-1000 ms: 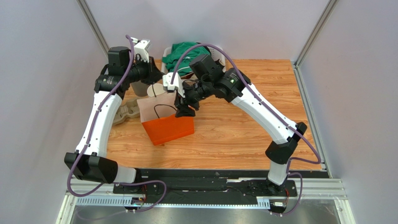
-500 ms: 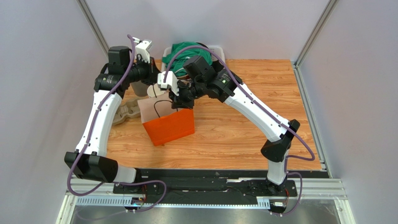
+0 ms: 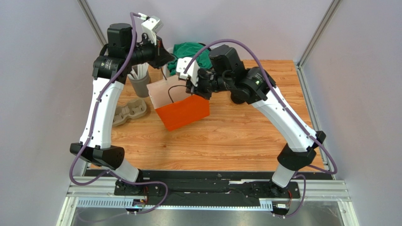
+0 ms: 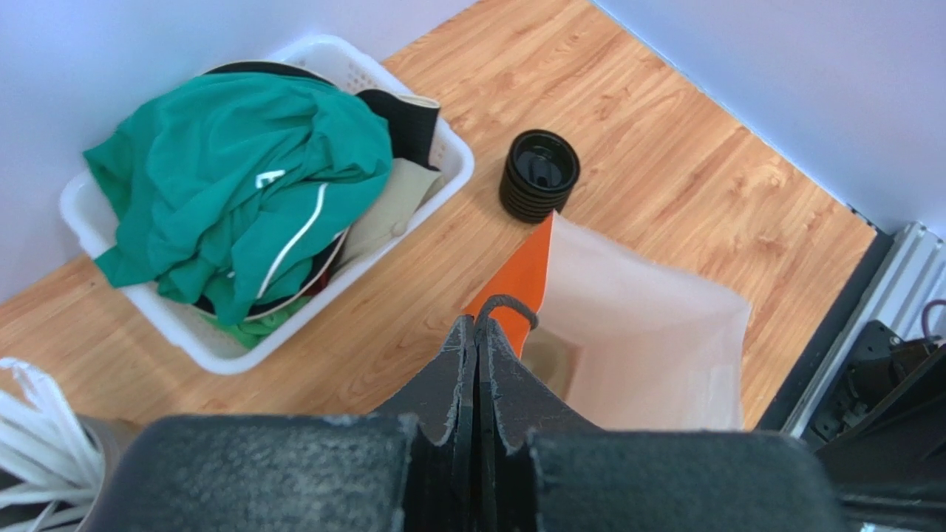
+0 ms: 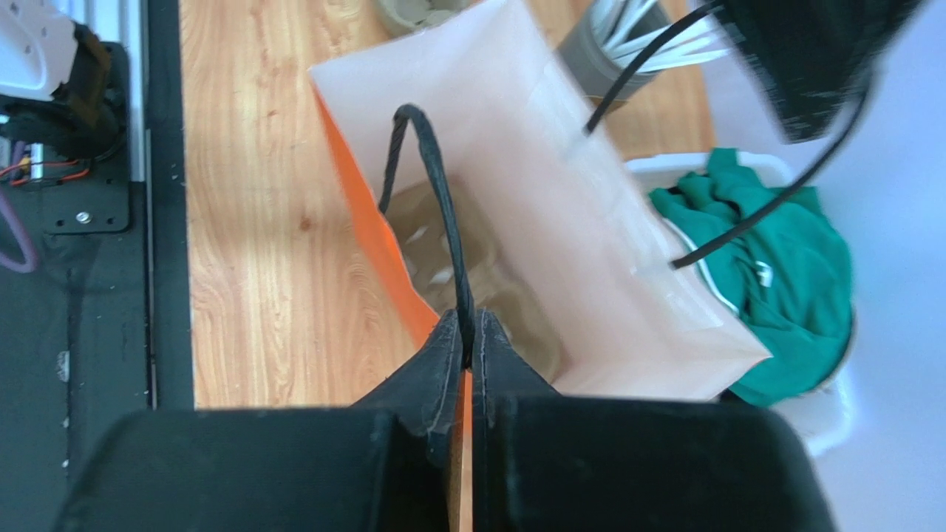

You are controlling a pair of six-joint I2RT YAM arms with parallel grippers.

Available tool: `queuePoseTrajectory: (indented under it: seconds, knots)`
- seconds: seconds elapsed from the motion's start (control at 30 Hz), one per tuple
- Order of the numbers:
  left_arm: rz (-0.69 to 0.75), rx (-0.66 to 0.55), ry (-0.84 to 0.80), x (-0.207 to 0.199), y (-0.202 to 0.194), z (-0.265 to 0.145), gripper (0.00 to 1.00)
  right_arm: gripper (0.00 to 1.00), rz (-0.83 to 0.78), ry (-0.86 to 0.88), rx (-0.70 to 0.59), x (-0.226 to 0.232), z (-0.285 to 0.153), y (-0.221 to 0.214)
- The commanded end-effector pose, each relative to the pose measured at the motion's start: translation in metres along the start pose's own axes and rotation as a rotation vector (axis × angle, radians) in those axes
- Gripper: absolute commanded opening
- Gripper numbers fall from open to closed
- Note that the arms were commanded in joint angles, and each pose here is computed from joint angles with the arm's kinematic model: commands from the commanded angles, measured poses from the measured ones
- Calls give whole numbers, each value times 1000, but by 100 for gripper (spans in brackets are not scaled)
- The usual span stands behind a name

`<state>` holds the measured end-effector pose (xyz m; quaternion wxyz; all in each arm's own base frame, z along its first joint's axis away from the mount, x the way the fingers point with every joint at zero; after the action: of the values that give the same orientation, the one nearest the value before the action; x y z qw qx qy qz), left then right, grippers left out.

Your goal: Pack the takeout coffee

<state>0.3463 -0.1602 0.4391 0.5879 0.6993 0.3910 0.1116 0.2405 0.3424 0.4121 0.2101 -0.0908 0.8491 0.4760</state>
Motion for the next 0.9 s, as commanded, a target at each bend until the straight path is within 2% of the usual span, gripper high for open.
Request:
queuePoseTrajectory:
  seconds: [0.0, 0.13, 0.17, 0.3, 0.6, 0.87]
  knots:
    - [-28, 50, -54, -9, -10, 15, 0, 0, -48, -128, -52, -22, -35, 18]
    - [-53, 110, -65, -6, -37, 36, 0, 0, -16, -128, -6, -20, -36, -5]
    - [-59, 124, -62, -4, -43, 41, 1, 0, 17, -79, 51, -8, -20, -32]
    - [-86, 194, -63, 1, -69, 59, 2, 0, 56, -23, 103, 20, -6, -74]
    - [-59, 200, -107, -16, -59, 73, 3, 0, 50, -107, 46, 1, -37, -53]
    - [4, 188, -147, -36, -41, 90, 3, 0, 59, -161, 68, -12, -50, -68]
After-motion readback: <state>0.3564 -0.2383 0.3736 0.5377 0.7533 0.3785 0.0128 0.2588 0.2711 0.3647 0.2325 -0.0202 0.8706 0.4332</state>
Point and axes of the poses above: each gripper's point midway between its finger pads, its own z axis out along the fingers, its own x axis along the line the jaws close on, y = z × x, the point moved 3 cm from there along -z, back along the fingers, and after that the axes turned 10 degrees about -z, right-handed, at the moved point
